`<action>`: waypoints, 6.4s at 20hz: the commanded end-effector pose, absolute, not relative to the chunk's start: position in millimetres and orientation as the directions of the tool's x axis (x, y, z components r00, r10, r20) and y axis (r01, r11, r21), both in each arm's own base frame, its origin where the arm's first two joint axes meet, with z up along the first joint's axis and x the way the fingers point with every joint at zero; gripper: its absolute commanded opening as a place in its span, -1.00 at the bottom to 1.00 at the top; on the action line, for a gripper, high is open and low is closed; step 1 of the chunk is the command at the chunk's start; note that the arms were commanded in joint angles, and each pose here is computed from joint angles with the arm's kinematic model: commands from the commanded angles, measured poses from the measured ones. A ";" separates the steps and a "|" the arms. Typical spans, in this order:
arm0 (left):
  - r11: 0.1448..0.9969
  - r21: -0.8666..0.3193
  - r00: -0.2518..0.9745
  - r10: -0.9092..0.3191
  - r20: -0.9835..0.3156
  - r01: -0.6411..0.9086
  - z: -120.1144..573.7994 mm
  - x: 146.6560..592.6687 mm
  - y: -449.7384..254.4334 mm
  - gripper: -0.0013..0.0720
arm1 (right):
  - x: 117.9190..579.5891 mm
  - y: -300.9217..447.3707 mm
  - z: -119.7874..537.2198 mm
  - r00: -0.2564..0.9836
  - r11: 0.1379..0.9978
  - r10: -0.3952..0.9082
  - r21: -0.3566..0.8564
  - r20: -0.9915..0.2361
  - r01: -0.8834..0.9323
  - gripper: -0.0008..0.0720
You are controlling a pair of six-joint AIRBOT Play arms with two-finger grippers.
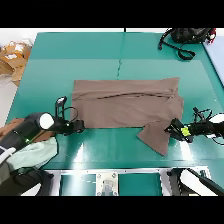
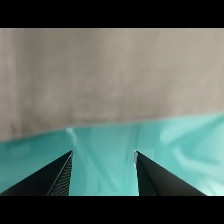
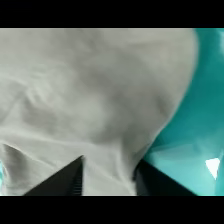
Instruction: Fold the shirts.
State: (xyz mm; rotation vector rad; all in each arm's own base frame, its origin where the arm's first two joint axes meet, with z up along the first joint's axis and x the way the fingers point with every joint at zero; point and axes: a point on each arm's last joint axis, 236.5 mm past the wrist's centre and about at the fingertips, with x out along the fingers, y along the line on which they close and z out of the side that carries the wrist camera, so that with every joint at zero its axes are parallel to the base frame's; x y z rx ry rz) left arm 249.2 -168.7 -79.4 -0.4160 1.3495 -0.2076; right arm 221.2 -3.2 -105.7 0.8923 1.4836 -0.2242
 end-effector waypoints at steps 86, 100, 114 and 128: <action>0.870 -0.457 0.348 -0.494 -0.797 0.186 35.8 491.8 -209.1 -0.90 | 444.8 -31.1 -63.7 0.136 0.675 0.729 0.737 -0.670 0.014 -0.93; 0.630 -0.720 0.185 -0.776 -0.604 0.290 -77.7 428.7 -481.3 -0.90 | 415.3 116.8 159.5 0.101 0.703 0.690 0.632 -0.716 -0.326 -0.93; 0.940 -0.187 0.171 -0.242 -0.955 0.284 38.1 494.9 -140.4 -0.90 | 430.9 219.9 158.7 0.137 0.674 0.721 0.642 -0.680 -0.365 -0.93; 0.958 -0.128 0.137 -0.167 -0.976 0.257 53.4 471.3 -54.6 -0.90 | 454.5 466.0 43.8 0.222 0.570 0.821 0.762 -0.525 -0.307 0.37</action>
